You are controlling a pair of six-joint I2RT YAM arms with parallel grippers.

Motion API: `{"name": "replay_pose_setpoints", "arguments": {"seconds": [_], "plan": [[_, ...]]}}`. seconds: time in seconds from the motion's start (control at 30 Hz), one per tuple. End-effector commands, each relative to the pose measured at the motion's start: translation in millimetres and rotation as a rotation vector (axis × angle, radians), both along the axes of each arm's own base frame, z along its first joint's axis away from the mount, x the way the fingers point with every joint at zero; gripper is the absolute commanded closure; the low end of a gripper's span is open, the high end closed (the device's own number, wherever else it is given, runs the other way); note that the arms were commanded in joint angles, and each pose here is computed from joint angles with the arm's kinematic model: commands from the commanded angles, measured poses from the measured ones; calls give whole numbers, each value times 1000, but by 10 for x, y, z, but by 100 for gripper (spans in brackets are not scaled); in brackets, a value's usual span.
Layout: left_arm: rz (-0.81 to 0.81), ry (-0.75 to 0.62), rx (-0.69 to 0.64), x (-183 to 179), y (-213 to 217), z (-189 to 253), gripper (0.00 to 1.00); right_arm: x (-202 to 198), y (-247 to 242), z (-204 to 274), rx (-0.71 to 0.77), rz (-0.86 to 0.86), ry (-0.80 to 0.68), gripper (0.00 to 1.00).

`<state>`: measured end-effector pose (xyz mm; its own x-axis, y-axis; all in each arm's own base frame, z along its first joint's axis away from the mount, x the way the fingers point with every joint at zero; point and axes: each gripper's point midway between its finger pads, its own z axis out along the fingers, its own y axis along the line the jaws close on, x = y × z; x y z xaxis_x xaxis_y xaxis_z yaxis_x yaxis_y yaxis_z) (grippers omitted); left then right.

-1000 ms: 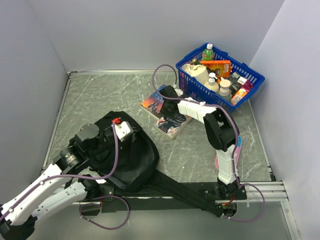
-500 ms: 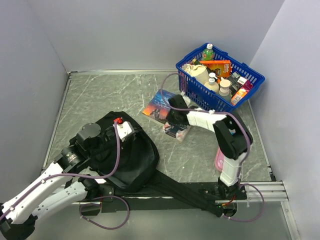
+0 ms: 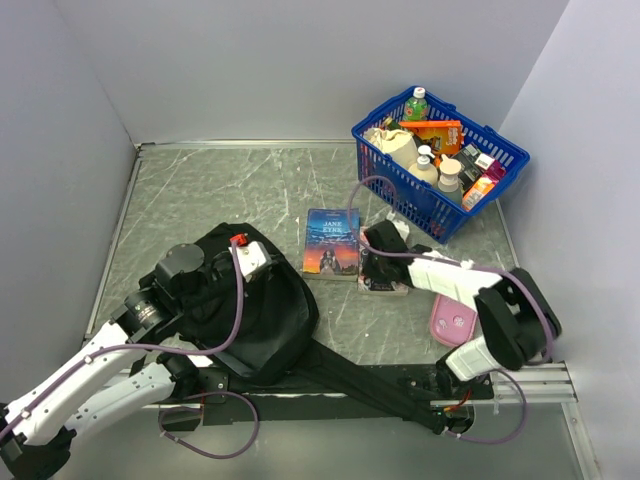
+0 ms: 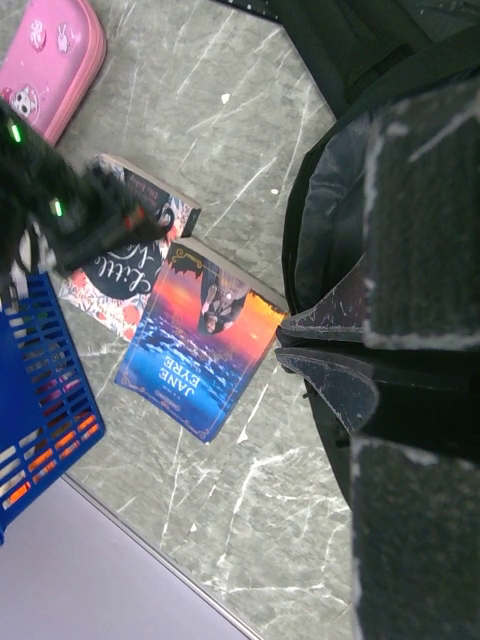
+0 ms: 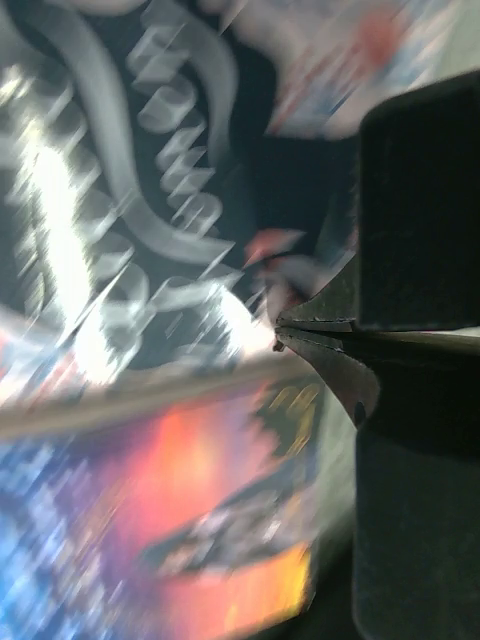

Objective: Pack the student bag
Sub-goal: Move the book to the center of the board, then pick up the book from the center of the board.

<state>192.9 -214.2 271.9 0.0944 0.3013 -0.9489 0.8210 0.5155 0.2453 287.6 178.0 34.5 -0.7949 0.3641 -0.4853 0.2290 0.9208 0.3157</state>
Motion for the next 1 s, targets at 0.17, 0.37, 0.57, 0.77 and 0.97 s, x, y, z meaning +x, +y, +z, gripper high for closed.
{"name": "replay_pose_setpoints", "arguments": {"seconds": [0.17, 0.37, 0.57, 0.77, 0.97], "plan": [[13, -65, -15, 130, -57, 46, 99, -713, -559, 68, -166, 105, 112, 100], [52, -65, -16, 235, -68, -56, 99, 81, -382, 628, -43, 82, -146, 35], [35, -48, -21, 177, -65, -47, 99, 886, -135, 719, 31, 119, -210, 18], [27, -50, -20, 162, -56, -25, 99, 1342, 76, 579, 47, 129, -225, 18], [14, -54, -37, 130, -64, 48, 99, 1641, 212, 406, 7, 162, -169, 15]]}}
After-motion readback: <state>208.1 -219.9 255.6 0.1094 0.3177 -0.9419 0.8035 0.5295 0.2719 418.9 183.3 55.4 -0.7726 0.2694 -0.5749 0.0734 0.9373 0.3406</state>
